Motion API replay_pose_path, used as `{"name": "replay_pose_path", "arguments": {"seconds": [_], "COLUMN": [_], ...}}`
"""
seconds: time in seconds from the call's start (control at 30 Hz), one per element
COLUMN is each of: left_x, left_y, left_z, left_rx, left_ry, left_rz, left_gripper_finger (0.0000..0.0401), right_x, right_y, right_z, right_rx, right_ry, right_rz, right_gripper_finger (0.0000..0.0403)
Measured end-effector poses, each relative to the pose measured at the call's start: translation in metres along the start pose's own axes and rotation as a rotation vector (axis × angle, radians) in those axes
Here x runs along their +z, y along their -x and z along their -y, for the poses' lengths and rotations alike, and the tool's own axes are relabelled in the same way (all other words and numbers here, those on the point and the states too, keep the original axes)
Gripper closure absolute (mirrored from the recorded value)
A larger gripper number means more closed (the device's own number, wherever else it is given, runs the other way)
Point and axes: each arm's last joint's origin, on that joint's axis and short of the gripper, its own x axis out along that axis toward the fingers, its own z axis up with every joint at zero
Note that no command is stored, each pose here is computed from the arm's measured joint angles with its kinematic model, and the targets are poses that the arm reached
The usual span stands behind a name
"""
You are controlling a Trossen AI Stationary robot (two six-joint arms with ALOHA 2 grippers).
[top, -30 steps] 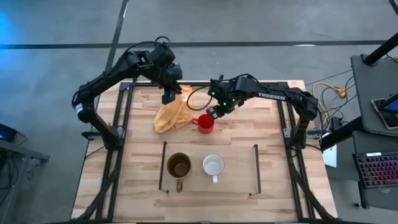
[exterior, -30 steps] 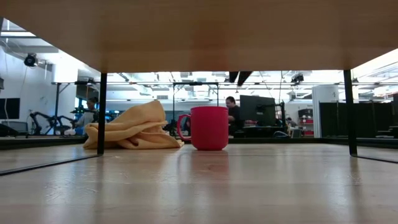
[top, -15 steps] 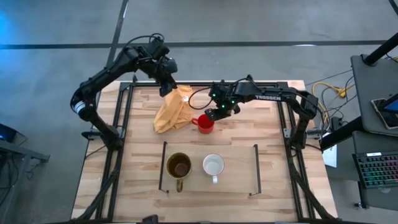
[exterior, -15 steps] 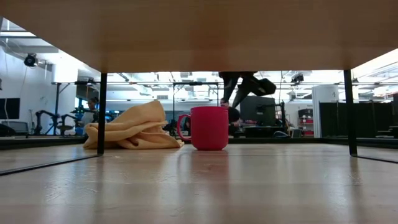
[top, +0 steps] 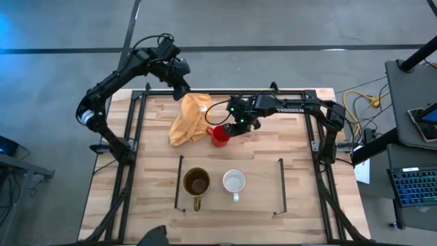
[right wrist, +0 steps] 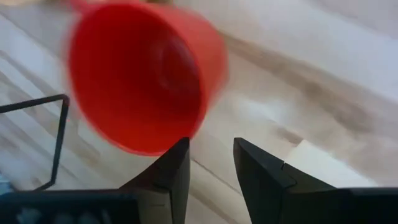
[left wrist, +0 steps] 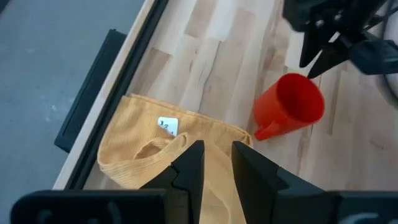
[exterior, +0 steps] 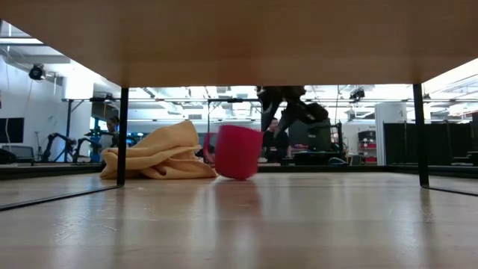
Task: Stack small to large cups/mugs on shelf
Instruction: Put the red mug on the shelf
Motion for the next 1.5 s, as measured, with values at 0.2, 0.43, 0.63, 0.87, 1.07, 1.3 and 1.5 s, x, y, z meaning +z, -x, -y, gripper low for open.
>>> {"name": "replay_pose_path", "arguments": {"seconds": [0.2, 0.43, 0.63, 0.87, 1.07, 1.3, 1.5], "left_x": [-0.004, -0.004, -0.018, -0.048, -0.054, -0.053, -0.074], "left_y": [-0.006, -0.007, -0.021, -0.064, -0.087, -0.099, -0.12], "left_z": [-0.001, -0.002, -0.003, 0.001, 0.004, 0.029, 0.038], "left_rx": [-0.008, -0.006, -0.064, -0.236, -0.233, -0.352, -0.359], "left_ry": [0.009, 0.006, 0.01, 0.01, -0.073, -0.124, -0.128], "left_rz": [-0.021, -0.014, -0.079, -0.137, -0.079, -0.076, -0.149], "left_gripper_finger": [0.0334, 0.0334, 0.0334, 0.0334, 0.0334, 0.0334, 0.0334], "right_x": [0.001, 0.007, 0.014, 0.013, 0.012, 0.005, 0.005], "right_y": [-0.002, 0.01, 0.022, 0.019, 0.019, 0.016, 0.016], "right_z": [0.001, -0.011, -0.019, -0.015, -0.016, -0.022, -0.022], "right_rx": [-0.015, 0.015, 0.016, 0.002, 0.019, 0.048, 0.046], "right_ry": [-0.006, 0.015, 0.048, 0.045, 0.032, 0.036, 0.028], "right_rz": [0.008, 0.058, 0.132, 0.123, 0.1, 0.064, 0.067], "right_gripper_finger": [0.0284, 0.0282, 0.0282, 0.028, 0.028, 0.029, 0.0301]}}
